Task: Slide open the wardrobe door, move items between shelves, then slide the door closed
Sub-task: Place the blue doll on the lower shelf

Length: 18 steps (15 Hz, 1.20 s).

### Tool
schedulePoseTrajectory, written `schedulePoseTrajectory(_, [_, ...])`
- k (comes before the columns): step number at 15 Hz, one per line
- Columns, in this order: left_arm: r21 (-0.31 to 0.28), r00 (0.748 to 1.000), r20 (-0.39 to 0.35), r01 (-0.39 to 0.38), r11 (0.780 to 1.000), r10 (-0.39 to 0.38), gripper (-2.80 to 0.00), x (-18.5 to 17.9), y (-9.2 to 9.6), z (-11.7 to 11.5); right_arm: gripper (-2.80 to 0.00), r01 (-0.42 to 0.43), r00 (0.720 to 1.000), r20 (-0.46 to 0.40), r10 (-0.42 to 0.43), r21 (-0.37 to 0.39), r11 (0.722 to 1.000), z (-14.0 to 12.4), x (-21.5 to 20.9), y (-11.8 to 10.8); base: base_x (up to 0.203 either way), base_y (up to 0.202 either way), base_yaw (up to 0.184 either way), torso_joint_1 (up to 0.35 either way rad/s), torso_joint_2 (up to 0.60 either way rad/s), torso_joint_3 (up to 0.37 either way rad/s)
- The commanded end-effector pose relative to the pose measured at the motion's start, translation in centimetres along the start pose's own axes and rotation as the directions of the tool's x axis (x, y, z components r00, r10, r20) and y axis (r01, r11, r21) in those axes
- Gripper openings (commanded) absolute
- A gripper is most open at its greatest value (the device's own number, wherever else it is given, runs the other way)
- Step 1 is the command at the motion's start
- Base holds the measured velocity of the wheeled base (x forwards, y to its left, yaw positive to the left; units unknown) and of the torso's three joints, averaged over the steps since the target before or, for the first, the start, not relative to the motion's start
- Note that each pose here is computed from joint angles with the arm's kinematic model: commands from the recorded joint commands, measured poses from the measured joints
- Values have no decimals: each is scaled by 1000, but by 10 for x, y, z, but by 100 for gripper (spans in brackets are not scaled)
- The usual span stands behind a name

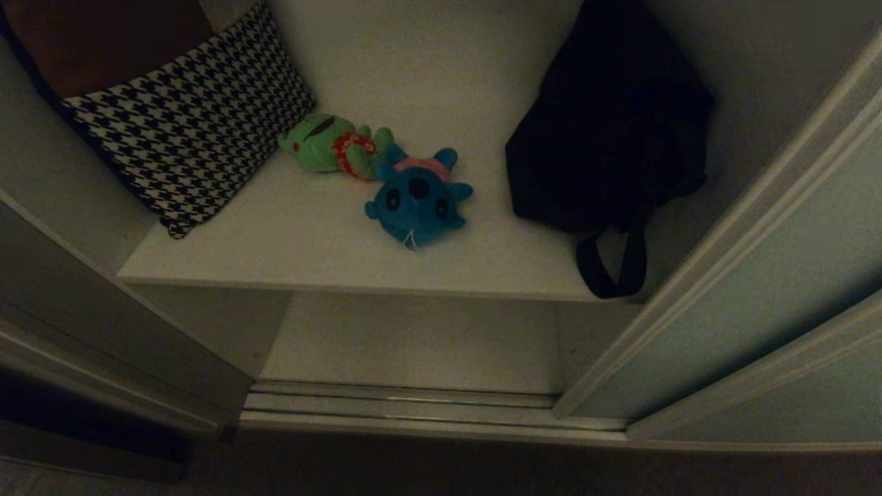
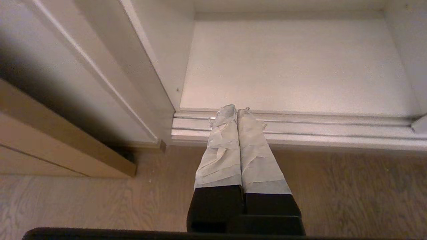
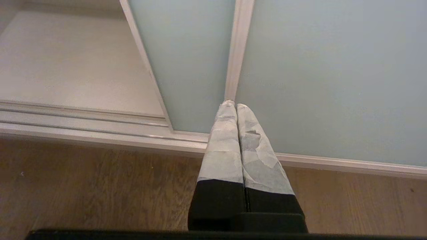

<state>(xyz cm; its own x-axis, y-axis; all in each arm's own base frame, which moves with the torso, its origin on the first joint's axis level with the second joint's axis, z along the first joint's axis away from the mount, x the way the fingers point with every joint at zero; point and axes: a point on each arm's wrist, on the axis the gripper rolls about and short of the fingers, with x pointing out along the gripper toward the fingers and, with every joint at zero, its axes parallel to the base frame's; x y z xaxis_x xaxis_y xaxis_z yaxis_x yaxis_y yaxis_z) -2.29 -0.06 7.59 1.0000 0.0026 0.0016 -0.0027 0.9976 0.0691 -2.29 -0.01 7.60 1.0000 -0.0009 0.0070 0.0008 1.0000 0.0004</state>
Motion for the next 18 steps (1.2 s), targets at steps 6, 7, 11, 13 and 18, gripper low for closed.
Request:
schedulePoseTrajectory(6, [-3, 1000, -2, 0, 1000, 0, -280, 0, 0, 0, -280, -1, 1000, 1, 1, 1, 1000, 0, 0, 0, 0, 0, 0, 0, 0, 0])
schedulePoseTrajectory(7, [-3, 1000, -3, 0, 1000, 0, -280, 0, 0, 0, -280, -1, 1000, 1, 1, 0, 1000, 0, 0, 0, 0, 0, 0, 0, 0, 0])
schedulePoseTrajectory(11, [-5, 1000, -3, 0, 1000, 0, -280, 0, 0, 0, -280, -1, 1000, 1, 1, 1, 1000, 0, 0, 0, 0, 0, 0, 0, 0, 0])
schedulePoseTrajectory(13, [-14, 1000, -3, 0, 1000, 0, -280, 0, 0, 0, -280, -1, 1000, 1, 1, 0, 1000, 0, 0, 0, 0, 0, 0, 0, 0, 0])
schedulePoseTrajectory(18, [-20, 1000, -3, 0, 1000, 0, -280, 0, 0, 0, -280, -1, 1000, 1, 1, 0, 1000, 0, 0, 0, 1, 91, -2, 2, 1, -1])
